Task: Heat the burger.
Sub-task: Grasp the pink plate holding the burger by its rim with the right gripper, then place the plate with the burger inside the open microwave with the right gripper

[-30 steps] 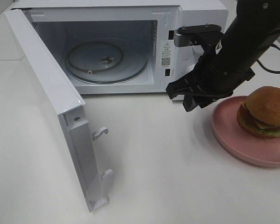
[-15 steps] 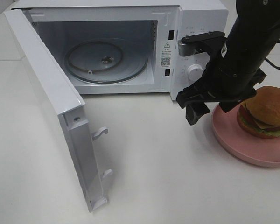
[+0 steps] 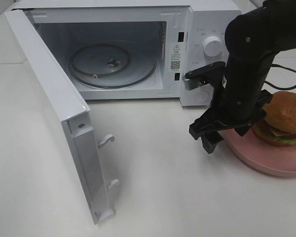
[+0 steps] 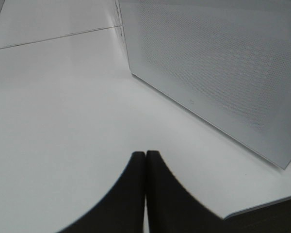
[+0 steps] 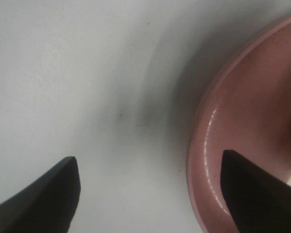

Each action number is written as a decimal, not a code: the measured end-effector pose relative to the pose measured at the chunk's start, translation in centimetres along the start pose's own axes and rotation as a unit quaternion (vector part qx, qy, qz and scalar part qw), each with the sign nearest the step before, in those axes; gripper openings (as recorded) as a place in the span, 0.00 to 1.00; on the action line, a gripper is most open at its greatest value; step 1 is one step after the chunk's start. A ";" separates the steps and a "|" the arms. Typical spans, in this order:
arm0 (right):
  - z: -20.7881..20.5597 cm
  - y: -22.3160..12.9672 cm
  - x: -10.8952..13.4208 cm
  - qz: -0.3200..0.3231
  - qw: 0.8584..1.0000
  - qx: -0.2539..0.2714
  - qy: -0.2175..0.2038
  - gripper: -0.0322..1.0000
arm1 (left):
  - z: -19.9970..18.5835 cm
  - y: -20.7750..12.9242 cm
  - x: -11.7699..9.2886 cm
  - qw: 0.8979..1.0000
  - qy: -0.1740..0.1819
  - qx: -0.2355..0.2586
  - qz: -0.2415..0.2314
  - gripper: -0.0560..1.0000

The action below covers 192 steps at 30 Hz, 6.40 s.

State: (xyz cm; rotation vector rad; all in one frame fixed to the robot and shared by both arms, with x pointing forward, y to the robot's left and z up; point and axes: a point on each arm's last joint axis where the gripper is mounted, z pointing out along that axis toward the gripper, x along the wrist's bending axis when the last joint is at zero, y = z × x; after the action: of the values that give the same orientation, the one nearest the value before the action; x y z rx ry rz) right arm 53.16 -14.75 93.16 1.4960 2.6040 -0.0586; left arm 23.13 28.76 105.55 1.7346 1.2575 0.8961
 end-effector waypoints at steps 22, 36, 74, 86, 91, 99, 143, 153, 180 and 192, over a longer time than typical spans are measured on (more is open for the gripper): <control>4.3 0.3 -2.1 0.020 0.999 0.037 -0.016 0.76 | 0.0 0.0 0.0 1.000 0.000 0.000 0.000 0.05; 4.9 0.5 -2.0 0.002 0.999 0.035 -0.014 0.59 | 0.0 0.0 0.0 1.000 0.000 0.000 0.000 0.05; 5.8 0.8 -1.7 -0.001 0.999 0.041 -0.001 0.63 | 0.0 0.0 0.0 1.000 0.000 0.000 0.000 0.05; 5.7 0.7 -2.0 -0.013 0.999 0.050 -0.014 0.12 | 0.0 0.0 0.0 1.000 0.000 0.000 0.000 0.05; 5.7 0.6 -2.0 -0.016 0.998 0.053 -0.017 0.10 | 0.0 0.0 0.0 1.000 0.000 0.000 0.000 0.05; 5.2 0.6 -2.1 -0.015 0.999 0.045 -0.017 0.10 | 0.0 0.0 0.0 1.000 0.000 0.000 0.000 0.05; 1.3 -10.7 5.5 -0.386 0.914 -0.064 -0.110 0.05 | 0.0 0.0 0.0 1.000 0.000 0.000 0.000 0.05; 0.9 -10.3 6.2 -0.484 0.858 -0.080 -0.152 0.05 | 0.0 0.0 0.0 1.000 0.000 0.000 0.000 0.05; 0.7 -9.3 7.1 -0.693 0.690 -0.116 -0.173 0.06 | 0.0 0.0 0.0 1.000 0.000 0.000 0.000 0.05; 0.5 -8.8 8.4 -0.714 0.659 -0.183 -0.153 0.06 | 0.0 0.0 0.0 1.000 0.000 0.000 0.000 0.05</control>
State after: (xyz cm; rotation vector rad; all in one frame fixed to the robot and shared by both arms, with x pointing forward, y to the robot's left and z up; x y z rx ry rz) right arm 41.44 -12.05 91.23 -0.8302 2.4915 0.0564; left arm 23.13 28.77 105.55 1.7350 1.2578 0.8971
